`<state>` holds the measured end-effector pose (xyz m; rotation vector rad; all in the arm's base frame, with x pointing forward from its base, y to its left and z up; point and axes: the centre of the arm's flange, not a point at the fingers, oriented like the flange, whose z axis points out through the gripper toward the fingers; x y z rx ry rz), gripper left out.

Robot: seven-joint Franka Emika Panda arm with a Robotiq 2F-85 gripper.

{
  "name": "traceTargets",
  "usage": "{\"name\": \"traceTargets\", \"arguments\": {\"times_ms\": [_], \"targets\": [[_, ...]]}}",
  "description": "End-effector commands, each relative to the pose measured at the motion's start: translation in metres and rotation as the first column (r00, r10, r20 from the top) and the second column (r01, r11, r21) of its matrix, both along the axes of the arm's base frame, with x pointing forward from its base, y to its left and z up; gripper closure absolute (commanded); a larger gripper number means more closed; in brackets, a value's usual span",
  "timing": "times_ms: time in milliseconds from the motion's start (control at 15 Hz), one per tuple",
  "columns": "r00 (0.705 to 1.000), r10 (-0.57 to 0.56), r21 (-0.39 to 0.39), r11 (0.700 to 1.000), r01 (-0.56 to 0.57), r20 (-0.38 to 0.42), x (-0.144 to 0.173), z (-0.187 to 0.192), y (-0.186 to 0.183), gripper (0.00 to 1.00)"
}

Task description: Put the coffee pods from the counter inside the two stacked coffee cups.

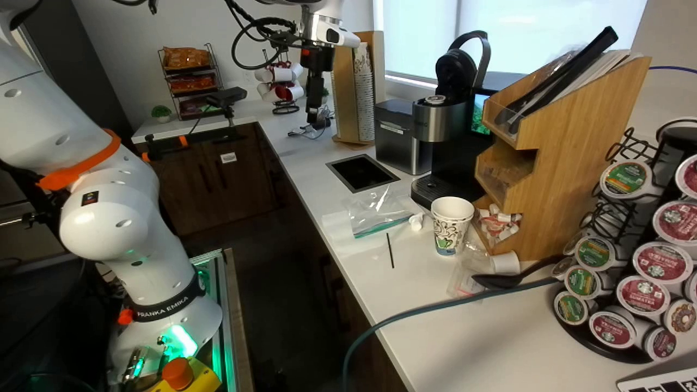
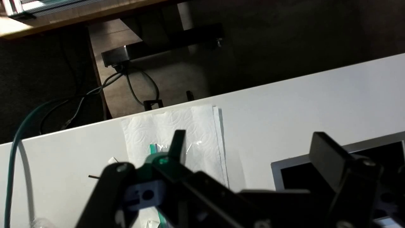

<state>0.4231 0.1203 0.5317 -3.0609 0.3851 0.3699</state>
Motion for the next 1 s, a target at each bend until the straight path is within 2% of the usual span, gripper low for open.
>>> {"name": "traceTargets", "arguments": {"times_ms": [0, 200, 333, 600, 733, 867, 933], "targets": [[1.000, 0.000, 0.000, 1.000, 0.000, 0.000, 0.000, 0.000, 0.000, 0.00], [1.000, 0.007, -0.016, 1.000, -0.007, 0.004, -0.003, 0.001, 0.000, 0.00], [0.998, 0.062, -0.084, 0.995, -0.060, 0.023, -0.011, -0.002, -0.016, 0.00], [0.989, 0.144, -0.245, 0.958, -0.147, -0.030, -0.021, -0.021, -0.048, 0.00], [0.962, 0.245, -0.257, 0.928, -0.269, -0.120, -0.028, -0.033, -0.066, 0.00], [0.925, 0.349, -0.228, 0.898, -0.376, -0.149, -0.035, -0.038, -0.082, 0.00], [0.956, 0.265, -0.231, 0.930, -0.288, -0.124, -0.017, -0.035, -0.064, 0.00]]}}
